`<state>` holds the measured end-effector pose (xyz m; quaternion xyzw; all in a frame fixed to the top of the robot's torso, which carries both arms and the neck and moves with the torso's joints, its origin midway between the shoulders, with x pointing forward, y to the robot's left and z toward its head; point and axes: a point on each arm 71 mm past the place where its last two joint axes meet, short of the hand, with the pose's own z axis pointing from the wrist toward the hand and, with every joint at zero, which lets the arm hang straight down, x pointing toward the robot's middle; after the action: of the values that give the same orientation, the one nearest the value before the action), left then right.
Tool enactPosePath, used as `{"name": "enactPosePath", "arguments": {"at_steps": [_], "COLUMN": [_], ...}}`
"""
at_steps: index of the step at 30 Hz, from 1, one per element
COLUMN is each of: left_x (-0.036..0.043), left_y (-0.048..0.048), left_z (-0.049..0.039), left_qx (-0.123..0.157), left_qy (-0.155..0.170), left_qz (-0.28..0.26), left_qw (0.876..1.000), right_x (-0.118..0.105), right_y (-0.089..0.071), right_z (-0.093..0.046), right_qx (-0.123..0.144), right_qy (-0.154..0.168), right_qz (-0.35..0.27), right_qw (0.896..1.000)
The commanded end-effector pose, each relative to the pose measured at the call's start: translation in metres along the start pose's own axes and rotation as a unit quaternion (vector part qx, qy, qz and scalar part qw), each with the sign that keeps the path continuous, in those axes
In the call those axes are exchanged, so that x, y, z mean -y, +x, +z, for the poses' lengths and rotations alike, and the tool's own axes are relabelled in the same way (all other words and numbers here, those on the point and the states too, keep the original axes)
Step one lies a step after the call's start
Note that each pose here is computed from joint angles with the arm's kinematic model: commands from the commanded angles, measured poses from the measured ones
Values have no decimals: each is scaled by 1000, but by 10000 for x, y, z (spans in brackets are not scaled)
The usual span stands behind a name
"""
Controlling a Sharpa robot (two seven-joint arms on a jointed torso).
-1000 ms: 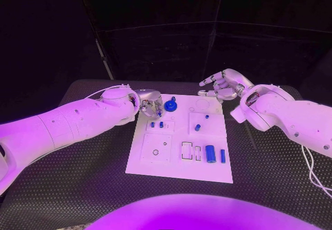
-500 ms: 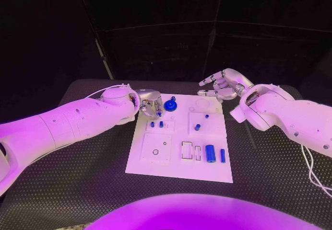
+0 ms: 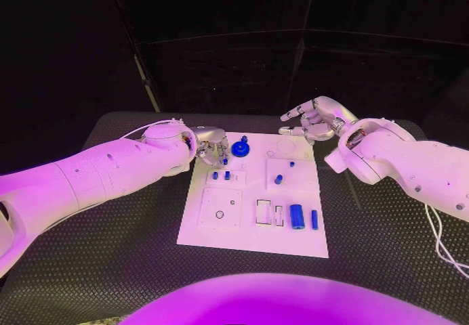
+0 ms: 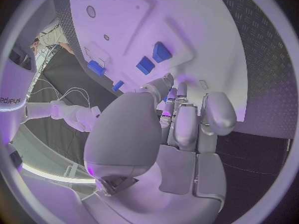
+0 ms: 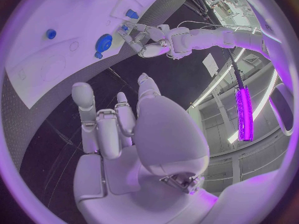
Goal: Assemble the parts on the task board
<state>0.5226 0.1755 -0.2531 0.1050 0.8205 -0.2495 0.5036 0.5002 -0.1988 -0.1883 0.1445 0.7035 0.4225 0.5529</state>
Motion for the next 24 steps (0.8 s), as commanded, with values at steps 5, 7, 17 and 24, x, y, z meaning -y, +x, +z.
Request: {"name": "enactPosePath", "arguments": {"at_steps": [5,7,17,24], "left_x": [-17,-28,-207,-490], "left_y": [-3,-4,-122,-293], "left_z": [-8,-13,-133,-381], "left_qx": [-4,-3,40,114], "left_qy": [-6,-7,-20,-24], "left_qz": [-8,-8,-52,-242], "left_qw": [1000,1000,998,963], "right_x": [-1,13,142,187], "right_y": [-10,-14,-42,53], "right_z": [2,1,-8,-88], "right_qx": [-1,-3,-26,-47], "right_qy": [-2,2,27,20], "right_qz": [-2,-5,-121,-256], "right_qw": [1000,1000,992,965]}}
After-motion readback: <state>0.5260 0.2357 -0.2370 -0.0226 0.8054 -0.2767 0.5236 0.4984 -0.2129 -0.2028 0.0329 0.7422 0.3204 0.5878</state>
